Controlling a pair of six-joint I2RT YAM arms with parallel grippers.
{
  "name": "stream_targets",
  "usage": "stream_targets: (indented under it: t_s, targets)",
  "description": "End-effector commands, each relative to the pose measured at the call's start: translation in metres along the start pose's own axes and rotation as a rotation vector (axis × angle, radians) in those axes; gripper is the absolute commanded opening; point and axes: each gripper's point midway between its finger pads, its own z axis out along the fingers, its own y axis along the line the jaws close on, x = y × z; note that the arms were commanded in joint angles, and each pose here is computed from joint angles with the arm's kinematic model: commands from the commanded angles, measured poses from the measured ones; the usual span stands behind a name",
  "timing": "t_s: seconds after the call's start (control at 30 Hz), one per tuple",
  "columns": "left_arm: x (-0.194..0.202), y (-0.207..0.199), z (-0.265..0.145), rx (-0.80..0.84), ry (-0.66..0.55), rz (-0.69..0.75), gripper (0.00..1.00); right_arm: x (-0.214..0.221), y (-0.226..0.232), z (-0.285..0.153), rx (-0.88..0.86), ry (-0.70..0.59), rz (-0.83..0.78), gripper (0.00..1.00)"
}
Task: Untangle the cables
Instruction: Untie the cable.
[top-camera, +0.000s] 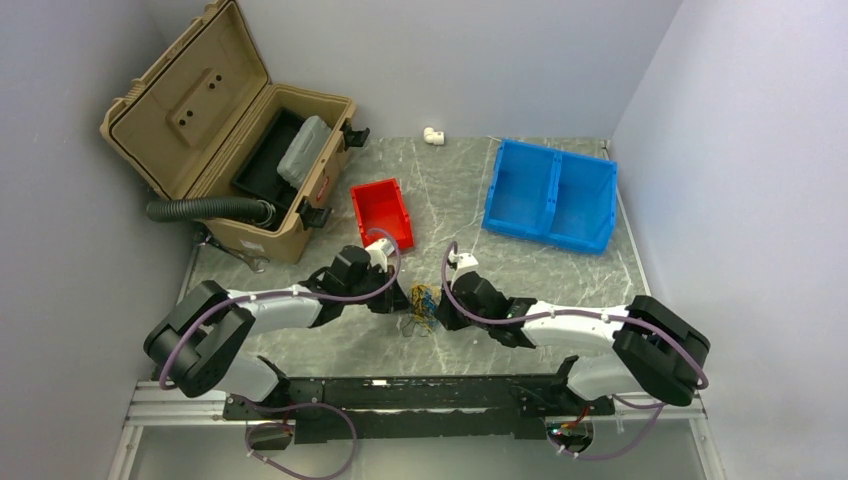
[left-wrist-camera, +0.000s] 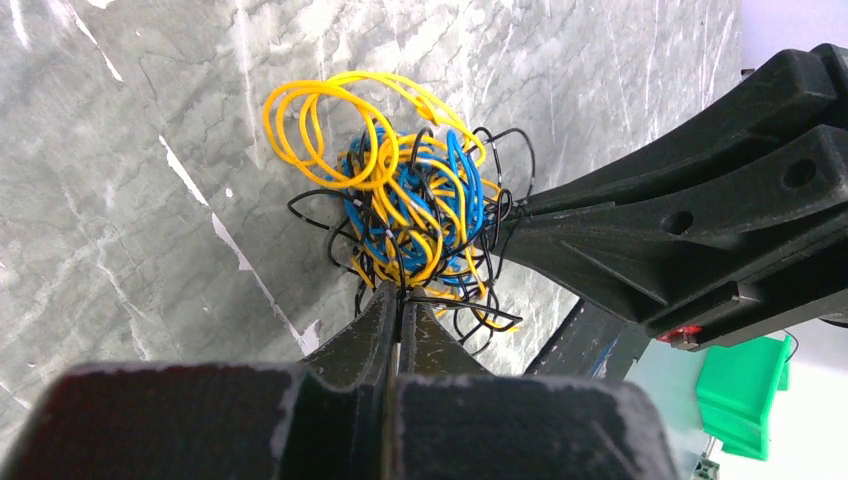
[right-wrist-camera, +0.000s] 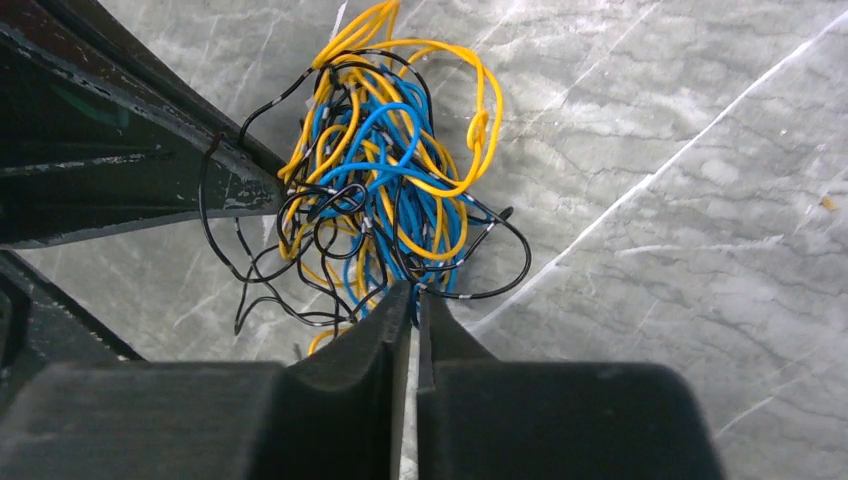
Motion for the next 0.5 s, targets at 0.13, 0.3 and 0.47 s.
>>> stream_targets:
  t_s: [0.13,0.3,0.47]
  targets:
    - [-0.016,-0.002,-0.005,-0.031,-0.037,0.043,0.00,-0.029,-0.023,-0.017,0.162,-0.125,0.075,0.00]
    - [-0.024,0.012,-0.021,-0.077,-0.091,0.016,0.00,-0.041,-0.065,-0.049,0.371,-0.233,0.123,0.00]
    - [-0.032,0.033,-0.041,-0.144,-0.142,-0.026,0.00,-0.053,-0.103,-0.087,0.556,-0.335,0.190,0.00]
